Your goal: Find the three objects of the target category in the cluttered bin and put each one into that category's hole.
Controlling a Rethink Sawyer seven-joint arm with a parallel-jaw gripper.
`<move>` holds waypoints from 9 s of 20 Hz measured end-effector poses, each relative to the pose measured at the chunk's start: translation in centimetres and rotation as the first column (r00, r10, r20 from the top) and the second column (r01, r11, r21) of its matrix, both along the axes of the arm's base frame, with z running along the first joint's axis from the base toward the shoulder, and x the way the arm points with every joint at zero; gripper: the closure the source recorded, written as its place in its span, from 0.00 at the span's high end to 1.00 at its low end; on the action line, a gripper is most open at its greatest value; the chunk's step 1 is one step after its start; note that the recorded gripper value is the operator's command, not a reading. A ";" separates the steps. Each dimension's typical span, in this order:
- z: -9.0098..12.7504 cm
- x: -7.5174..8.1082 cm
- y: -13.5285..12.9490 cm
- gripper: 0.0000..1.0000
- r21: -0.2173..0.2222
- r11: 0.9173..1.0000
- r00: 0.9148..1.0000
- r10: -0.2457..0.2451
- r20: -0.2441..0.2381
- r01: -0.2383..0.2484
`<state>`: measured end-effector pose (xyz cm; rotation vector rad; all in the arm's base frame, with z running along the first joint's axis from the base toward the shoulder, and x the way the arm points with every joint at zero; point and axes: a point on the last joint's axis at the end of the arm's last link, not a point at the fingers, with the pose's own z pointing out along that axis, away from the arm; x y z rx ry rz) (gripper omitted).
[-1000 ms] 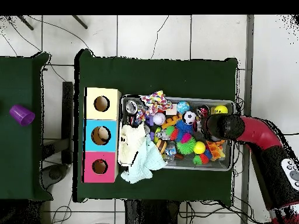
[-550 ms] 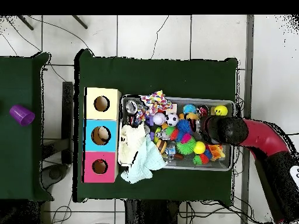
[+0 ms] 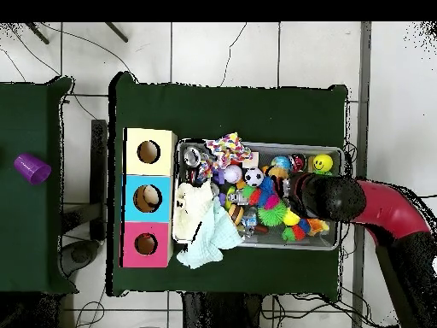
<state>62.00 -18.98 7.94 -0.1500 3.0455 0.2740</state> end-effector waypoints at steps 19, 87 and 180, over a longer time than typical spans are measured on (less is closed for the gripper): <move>2.3 -3.2 12.1 0.00 0.029 0.997 0.997 0.067 0.046 -0.068; 1.8 -21.8 33.9 0.00 -0.118 0.968 0.972 -0.207 0.112 0.219; 2.9 -16.2 39.8 1.00 -0.163 0.971 0.980 -0.155 0.122 0.173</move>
